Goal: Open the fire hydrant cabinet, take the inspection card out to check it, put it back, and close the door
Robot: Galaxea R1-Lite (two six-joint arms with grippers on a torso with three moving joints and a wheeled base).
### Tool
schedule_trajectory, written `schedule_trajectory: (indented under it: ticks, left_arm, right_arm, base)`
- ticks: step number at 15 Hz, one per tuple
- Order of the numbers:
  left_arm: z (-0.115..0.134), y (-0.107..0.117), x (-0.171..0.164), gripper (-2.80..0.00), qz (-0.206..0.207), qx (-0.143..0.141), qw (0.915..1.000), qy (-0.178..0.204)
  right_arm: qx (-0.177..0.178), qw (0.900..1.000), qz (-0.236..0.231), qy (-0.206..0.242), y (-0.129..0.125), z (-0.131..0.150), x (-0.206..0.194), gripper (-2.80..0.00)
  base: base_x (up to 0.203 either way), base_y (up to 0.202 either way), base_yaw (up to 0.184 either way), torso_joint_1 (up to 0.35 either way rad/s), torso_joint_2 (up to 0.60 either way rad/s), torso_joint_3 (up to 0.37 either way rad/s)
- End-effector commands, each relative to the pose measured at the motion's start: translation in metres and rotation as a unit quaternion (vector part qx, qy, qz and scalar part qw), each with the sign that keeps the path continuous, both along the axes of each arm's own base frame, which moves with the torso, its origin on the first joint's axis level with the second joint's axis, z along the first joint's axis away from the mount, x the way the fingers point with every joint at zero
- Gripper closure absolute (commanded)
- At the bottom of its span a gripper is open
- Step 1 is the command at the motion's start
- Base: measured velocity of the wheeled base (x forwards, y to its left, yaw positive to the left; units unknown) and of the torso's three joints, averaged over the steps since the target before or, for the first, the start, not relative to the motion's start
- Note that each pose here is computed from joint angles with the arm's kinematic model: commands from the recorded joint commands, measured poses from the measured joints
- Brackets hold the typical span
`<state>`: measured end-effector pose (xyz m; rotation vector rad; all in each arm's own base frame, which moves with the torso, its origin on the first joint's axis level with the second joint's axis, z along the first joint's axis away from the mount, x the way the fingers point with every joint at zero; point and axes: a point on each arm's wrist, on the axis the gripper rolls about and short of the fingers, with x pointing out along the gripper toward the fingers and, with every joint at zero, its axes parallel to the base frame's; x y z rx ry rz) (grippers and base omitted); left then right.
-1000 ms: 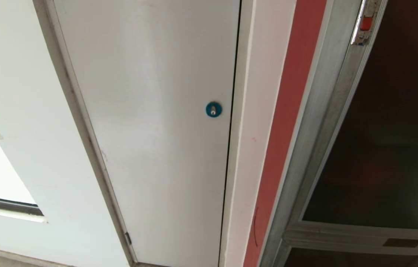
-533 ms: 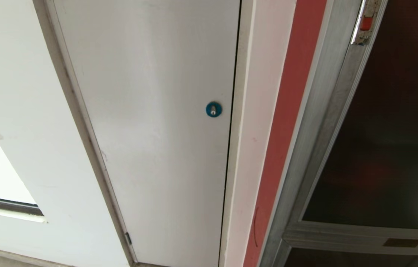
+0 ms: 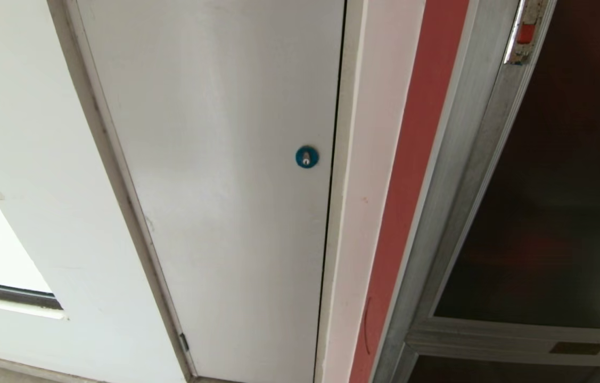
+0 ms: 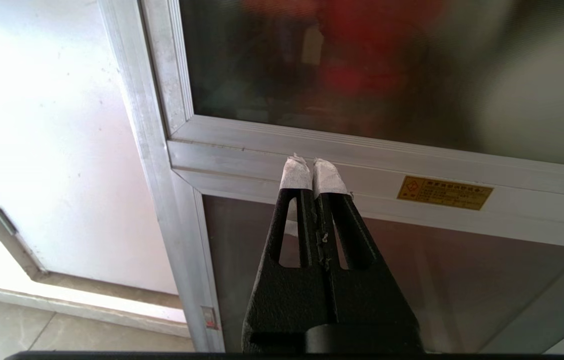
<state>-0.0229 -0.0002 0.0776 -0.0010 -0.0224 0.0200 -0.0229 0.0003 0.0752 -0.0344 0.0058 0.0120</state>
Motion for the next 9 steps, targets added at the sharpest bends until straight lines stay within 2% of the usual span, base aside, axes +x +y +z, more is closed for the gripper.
schedule_trajectory:
  ticks: [1, 9]
  left_arm:
    - [-0.0018, 0.0000, 0.0006, 0.00, 0.001, -0.001, 1.0000, 0.004]
    - [-0.0018, 0.0000, 0.0005, 0.00, 0.001, 0.000, 1.0000, 0.003]
  right_arm:
    - [0.000, 1.000, 0.000, -0.001, 0.0000, -0.0001, -0.0002, 0.00]
    - [0.000, 1.000, 0.000, -0.001, 0.0000, -0.0001, -0.0001, 0.00]
  base:
    - [0.000, 0.000, 0.000, 0.000, 0.00, 0.000]
    - [0.000, 0.000, 0.000, 0.000, 0.00, 0.000]
